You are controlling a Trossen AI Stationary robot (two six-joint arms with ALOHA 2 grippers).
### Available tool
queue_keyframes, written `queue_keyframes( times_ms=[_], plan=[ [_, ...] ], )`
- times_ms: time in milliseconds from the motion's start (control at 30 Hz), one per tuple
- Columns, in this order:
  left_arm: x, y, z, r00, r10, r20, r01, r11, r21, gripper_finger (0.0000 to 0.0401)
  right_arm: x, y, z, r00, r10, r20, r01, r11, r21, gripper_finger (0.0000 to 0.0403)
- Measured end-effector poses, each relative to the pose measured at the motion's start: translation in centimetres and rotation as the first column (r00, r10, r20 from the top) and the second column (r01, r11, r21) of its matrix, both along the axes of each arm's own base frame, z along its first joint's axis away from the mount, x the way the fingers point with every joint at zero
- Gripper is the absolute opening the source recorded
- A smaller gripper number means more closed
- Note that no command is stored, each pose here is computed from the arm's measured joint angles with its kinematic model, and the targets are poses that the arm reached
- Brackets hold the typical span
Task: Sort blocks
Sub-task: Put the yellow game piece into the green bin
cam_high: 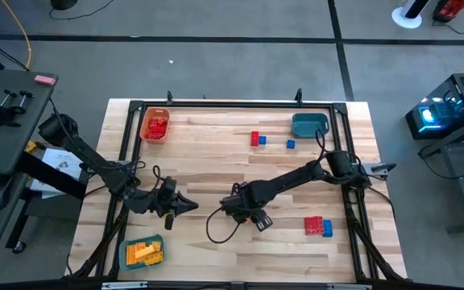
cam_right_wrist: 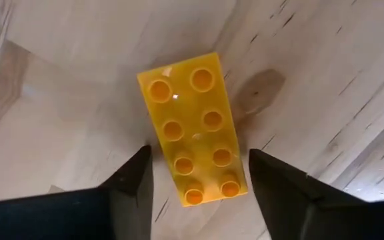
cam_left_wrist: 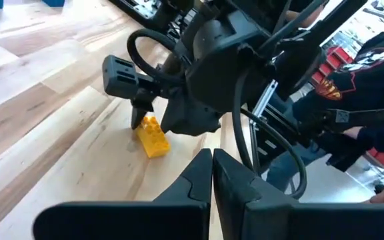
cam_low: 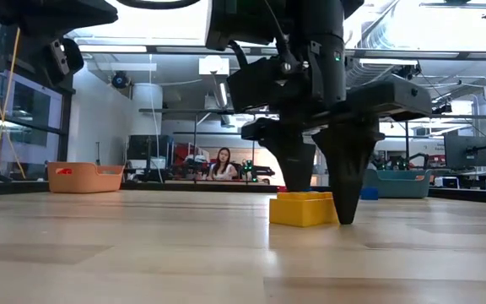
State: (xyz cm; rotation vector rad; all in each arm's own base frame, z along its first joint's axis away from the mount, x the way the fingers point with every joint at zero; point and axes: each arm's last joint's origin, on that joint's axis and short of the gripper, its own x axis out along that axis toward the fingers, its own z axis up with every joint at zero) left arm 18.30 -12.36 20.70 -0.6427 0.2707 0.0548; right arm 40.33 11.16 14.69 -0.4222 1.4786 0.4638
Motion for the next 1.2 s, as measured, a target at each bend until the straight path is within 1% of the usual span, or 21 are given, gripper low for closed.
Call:
queue_keyframes(
  times_ms=[33, 100, 200, 233, 300, 367, 400, 433, 500, 567, 600, 633, 700, 733, 767, 867, 933, 1067, 1133, 1200],
  plan=[
    [0.0, 0.0, 0.0, 1.000, -0.001, -0.001, 0.001, 1.000, 0.003, 0.0000, 0.0, 0.0, 0.0, 1.000, -0.003, 0.001, 0.003, 1.000, -0.005, 0.0161],
    [0.2, -0.2, 0.2, 0.999, -0.021, -0.031, 0.022, 0.998, 0.053, 0.0000, 0.0, 0.0, 0.0, 1.000, -0.013, 0.002, 0.013, 1.000, -0.019, 0.0119],
    [1.0, -0.9, 0.6, 0.989, -0.077, -0.127, 0.101, 0.975, 0.196, 0.0000, -0.1, -0.1, 0.2, 0.998, -0.067, 0.002, 0.067, 0.997, -0.023, 0.0034],
    [1.3, -1.2, 0.8, 0.983, -0.090, -0.157, 0.127, 0.961, 0.246, 0.0000, -0.2, -0.2, 0.4, 0.996, -0.087, -0.005, 0.087, 0.996, -0.015, 0.0018],
    [2.2, -1.7, 1.1, 0.975, -0.111, -0.193, 0.174, 0.920, 0.351, 0.0000, -0.3, -0.2, 0.7, 0.992, -0.129, -0.010, 0.129, 0.992, -0.013, 0.0016],
    [3.3, -2.3, 1.8, 0.968, -0.149, -0.203, 0.230, 0.854, 0.467, 0.0000, -0.5, -0.1, 1.5, 0.985, -0.174, 0.005, 0.174, 0.985, 0.004, 0.0017],
    [3.9, -2.6, 2.1, 0.960, -0.181, -0.212, 0.268, 0.805, 0.528, 0.0000, -0.6, -0.1, 2.2, 0.980, -0.197, 0.018, 0.197, 0.980, 0.012, 0.0012],
    [4.4, -2.8, 2.4, 0.950, -0.212, -0.227, 0.308, 0.746, 0.591, 0.0000, -0.7, -0.1, 2.9, 0.975, -0.221, 0.030, 0.220, 0.975, 0.028, 0.0007],
    [5.3, -3.3, 2.9, 0.927, -0.247, -0.283, 0.375, 0.594, 0.711, 0.0003, -1.0, -0.3, 4.6, 0.962, -0.266, 0.063, 0.263, 0.963, 0.053, 0.0004],
    [6.0, -3.4, 3.3, 0.904, -0.244, -0.350, 0.424, 0.425, 0.799, 0.0013, -1.5, -0.4, 6.2, 0.947, -0.309, 0.088, 0.301, 0.950, 0.086, 0.0005],
    [6.4, -3.3, 3.3, 0.890, -0.231, -0.394, 0.453, 0.337, 0.825, 0.0021, -1.7, -0.5, 7.2, 0.939, -0.330, 0.101, 0.318, 0.941, 0.113, 0.0003],
    [6.8, -3.2, 3.4, 0.876, -0.218, -0.430, 0.477, 0.261, 0.839, 0.0031, -2.1, -0.5, 8.3, 0.932, -0.347, 0.105, 0.329, 0.932, 0.152, 0.0002],
    [7.5, -2.9, 3.2, 0.845, -0.195, -0.498, 0.525, 0.121, 0.843, 0.0053, -2.7, -0.4, 10.3, 0.922, -0.372, 0.107, 0.336, 0.907, 0.256, 0.0003],
    [7.9, -2.8, 3.2, 0.832, -0.184, -0.524, 0.541, 0.058, 0.839, 0.0066, -3.0, -0.3, 11.2, 0.917, -0.385, 0.106, 0.339, 0.891, 0.302, 0.0003],
    [8.4, -2.7, 3.1, 0.824, -0.178, -0.538, 0.547, 0.006, 0.837, 0.0079, -3.1, -0.3, 11.8, 0.911, -0.398, 0.105, 0.344, 0.877, 0.336, 0.0002],
    [9.3, -2.5, 3.2, 0.812, -0.163, -0.561, 0.549, -0.113, 0.828, 0.0118, -3.4, -0.3, 13.0, 0.890, -0.440, 0.116, 0.367, 0.844, 0.391, 0.0002],
    [9.9, -2.6, 3.6, 0.826, -0.168, -0.538, 0.518, -0.148, 0.842, 0.0141, -3.4, -0.3, 13.3, 0.881, -0.460, 0.110, 0.381, 0.828, 0.412, 0.0001],
    [10.6, -2.9, 4.7, 0.859, -0.209, -0.468, 0.442, -0.161, 0.882, 0.0179, -3.3, -0.2, 13.5, 0.874, -0.476, 0.094, 0.391, 0.806, 0.444, 0.0001],
    [10.7, -3.0, 5.0, 0.859, -0.241, -0.452, 0.419, -0.178, 0.890, 0.0194, -3.1, -0.1, 13.6, 0.875, -0.474, 0.098, 0.374, 0.792, 0.482, 0.0001],
    [10.7, -3.2, 5.1, 0.847, -0.285, -0.448, 0.406, -0.197, 0.892, 0.0205, -2.8, -0.1, 13.8, 0.873, -0.478, 0.102, 0.362, 0.773, 0.521, 0.0001]
  ],
)
